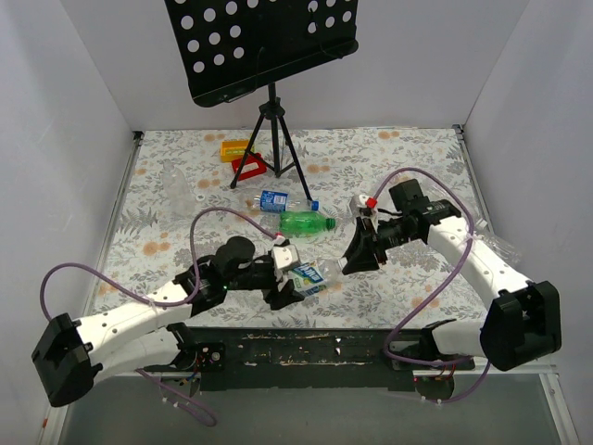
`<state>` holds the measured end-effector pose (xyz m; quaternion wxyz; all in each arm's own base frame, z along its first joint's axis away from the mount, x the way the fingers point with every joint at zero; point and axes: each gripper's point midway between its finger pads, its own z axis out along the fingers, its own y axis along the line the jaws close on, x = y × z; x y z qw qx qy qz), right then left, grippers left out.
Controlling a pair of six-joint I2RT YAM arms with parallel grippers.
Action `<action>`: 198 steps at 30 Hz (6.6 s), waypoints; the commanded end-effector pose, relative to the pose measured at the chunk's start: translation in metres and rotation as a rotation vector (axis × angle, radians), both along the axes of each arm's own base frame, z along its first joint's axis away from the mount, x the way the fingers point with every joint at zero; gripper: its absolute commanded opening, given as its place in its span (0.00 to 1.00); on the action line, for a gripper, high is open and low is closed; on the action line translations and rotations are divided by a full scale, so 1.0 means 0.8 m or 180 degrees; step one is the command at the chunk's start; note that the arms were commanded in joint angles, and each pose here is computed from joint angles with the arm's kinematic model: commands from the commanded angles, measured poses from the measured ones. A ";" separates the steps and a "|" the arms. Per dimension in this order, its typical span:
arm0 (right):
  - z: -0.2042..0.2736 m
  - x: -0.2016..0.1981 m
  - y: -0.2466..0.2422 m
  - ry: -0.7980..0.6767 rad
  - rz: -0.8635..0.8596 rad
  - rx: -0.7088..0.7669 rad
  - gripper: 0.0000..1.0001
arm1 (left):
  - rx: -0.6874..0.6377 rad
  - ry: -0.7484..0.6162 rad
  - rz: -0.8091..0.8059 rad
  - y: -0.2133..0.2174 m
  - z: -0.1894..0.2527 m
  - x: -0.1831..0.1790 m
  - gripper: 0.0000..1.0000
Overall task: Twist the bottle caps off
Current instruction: Unscrew the bottle cap from the plastic bottle.
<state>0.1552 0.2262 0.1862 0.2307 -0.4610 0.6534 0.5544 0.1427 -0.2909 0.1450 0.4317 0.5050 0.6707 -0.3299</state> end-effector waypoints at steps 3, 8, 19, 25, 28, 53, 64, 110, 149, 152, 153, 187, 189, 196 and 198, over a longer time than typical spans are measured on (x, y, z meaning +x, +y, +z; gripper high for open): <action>-0.020 -0.019 -0.011 -0.2085 0.1015 -0.0102 0.01 | -0.0582 0.1016 -0.0778 0.016 0.046 -0.041 0.00; -0.016 0.036 -0.006 -0.2796 0.0688 -0.0527 0.01 | -0.0400 0.1326 -0.0836 0.019 0.021 -0.035 0.00; 0.005 0.042 0.002 -0.2244 0.0055 -0.0476 0.57 | -0.0074 0.0268 0.0012 0.046 0.001 0.033 0.00; 0.026 0.036 -0.003 -0.1866 -0.0026 -0.0563 0.70 | 0.0126 -0.0155 0.0191 0.046 0.000 0.032 0.00; 0.031 0.027 -0.010 -0.1775 -0.0019 -0.0582 0.71 | 0.0311 -0.0361 0.0353 0.043 -0.005 0.036 0.00; -0.005 0.027 -0.015 0.0651 -0.0541 0.0167 0.65 | 0.0505 -0.0899 0.0386 -0.007 -0.014 0.025 0.00; -0.028 0.029 -0.009 0.0759 -0.0551 -0.0017 0.66 | 0.0350 -0.0948 0.0404 -0.013 0.002 0.026 0.00; -0.005 0.030 -0.007 0.0971 -0.0470 0.0280 0.37 | 0.0315 -0.0952 0.0407 -0.008 0.000 0.024 0.00; 0.038 0.021 0.024 -0.0454 -0.0330 -0.0243 0.80 | 0.0044 -0.0249 -0.0029 0.019 0.026 0.016 0.00; 0.028 0.028 0.021 0.0130 -0.0679 -0.0338 0.80 | 0.0142 -0.0348 0.0042 0.015 0.023 0.019 0.00; 0.025 0.022 0.020 0.0231 -0.0628 -0.0337 0.79 | 0.0160 -0.0359 0.0056 0.014 0.021 0.020 0.00; 0.018 0.008 0.014 0.0359 -0.0241 0.0007 0.08 | 0.0047 -0.0297 0.0086 0.012 0.016 0.014 0.00; 0.016 0.003 0.008 -0.0020 -0.0078 0.0005 0.01 | -0.0031 -0.0232 0.0073 0.009 0.020 0.010 0.00; 0.003 -0.030 -0.005 -0.1426 0.0773 -0.0072 0.01 | -0.0346 0.0396 -0.0342 0.004 0.029 -0.027 0.00; -0.003 -0.028 -0.008 -0.2001 0.0902 -0.0156 0.01 | -0.0414 0.0567 -0.0448 0.009 0.032 -0.033 0.00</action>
